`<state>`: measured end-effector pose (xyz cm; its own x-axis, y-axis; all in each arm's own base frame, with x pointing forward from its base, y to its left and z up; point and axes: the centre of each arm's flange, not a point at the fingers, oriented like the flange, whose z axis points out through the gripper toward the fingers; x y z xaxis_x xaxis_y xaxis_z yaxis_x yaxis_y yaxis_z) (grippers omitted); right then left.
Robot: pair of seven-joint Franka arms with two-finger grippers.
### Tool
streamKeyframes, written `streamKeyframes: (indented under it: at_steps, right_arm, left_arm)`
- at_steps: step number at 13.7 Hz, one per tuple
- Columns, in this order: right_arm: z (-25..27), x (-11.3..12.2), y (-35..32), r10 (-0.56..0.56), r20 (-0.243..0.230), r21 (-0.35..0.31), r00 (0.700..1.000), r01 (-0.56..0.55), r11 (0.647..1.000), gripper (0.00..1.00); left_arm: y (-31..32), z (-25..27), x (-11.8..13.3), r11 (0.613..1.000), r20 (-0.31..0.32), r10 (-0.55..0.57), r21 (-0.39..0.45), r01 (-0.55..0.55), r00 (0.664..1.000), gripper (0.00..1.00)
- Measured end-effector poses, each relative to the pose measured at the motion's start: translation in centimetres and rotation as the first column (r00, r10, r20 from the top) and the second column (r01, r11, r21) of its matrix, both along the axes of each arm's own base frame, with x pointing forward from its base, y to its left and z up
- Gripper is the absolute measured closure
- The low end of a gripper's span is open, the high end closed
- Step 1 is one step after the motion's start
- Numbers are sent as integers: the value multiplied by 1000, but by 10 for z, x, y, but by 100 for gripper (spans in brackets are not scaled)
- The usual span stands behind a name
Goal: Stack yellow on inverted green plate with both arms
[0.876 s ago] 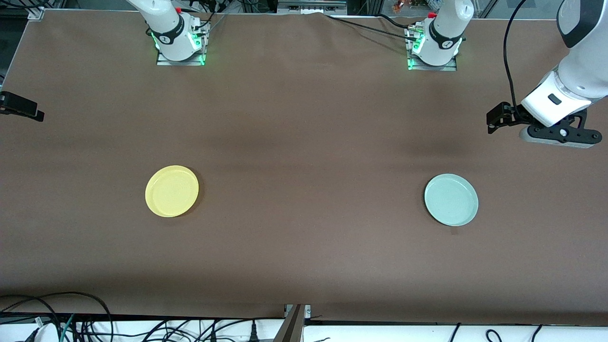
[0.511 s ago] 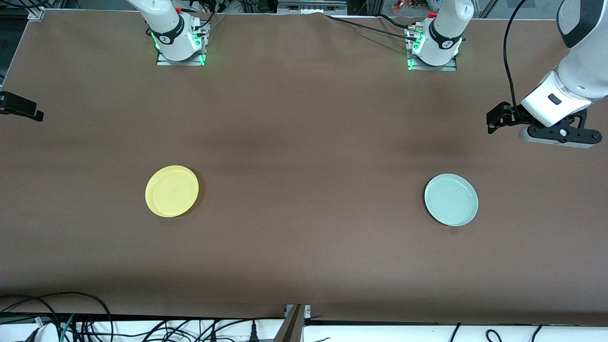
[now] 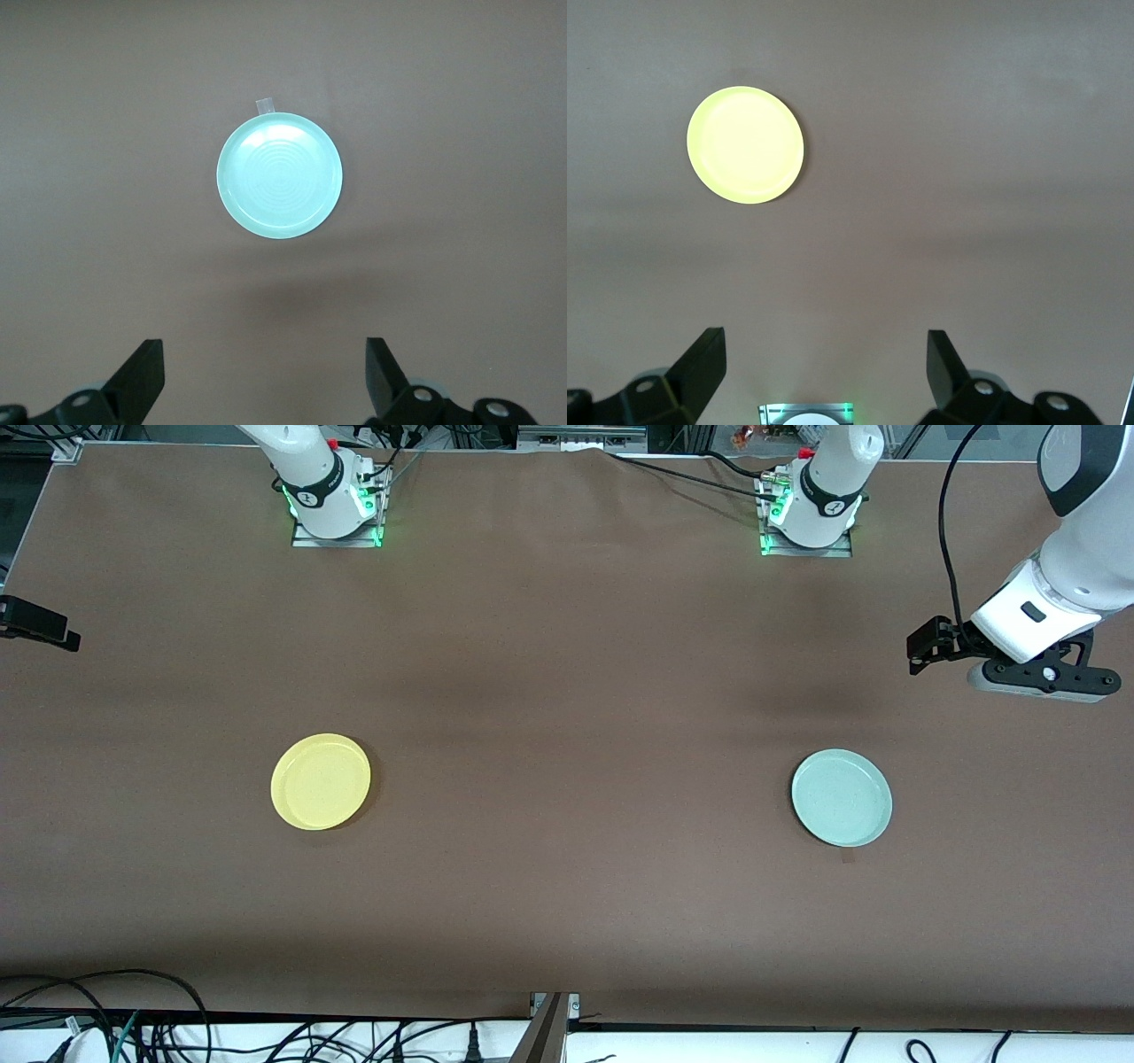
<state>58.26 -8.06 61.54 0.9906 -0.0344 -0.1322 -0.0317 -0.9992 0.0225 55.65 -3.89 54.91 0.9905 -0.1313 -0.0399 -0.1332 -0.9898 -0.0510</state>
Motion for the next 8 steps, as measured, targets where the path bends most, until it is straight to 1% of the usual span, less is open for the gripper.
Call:
streamKeyframes:
  at_steps: [2,4,8]
  right_arm:
    - [0,0,0,0,0,0,1000,0,1000,0]
    - [0,0,0,0,0,0,1000,0,1000,0]
    - [0,0,0,0,0,0,1000,0,1000,0]
  left_arm:
    - [-1,-4,4,1000,-45,2,5,-1,999,0]
    - [-6,-16,13,1000,-116,-1,12,3,993,0]
    - [-15,-52,35,1000,-191,-12,20,16,982,0]
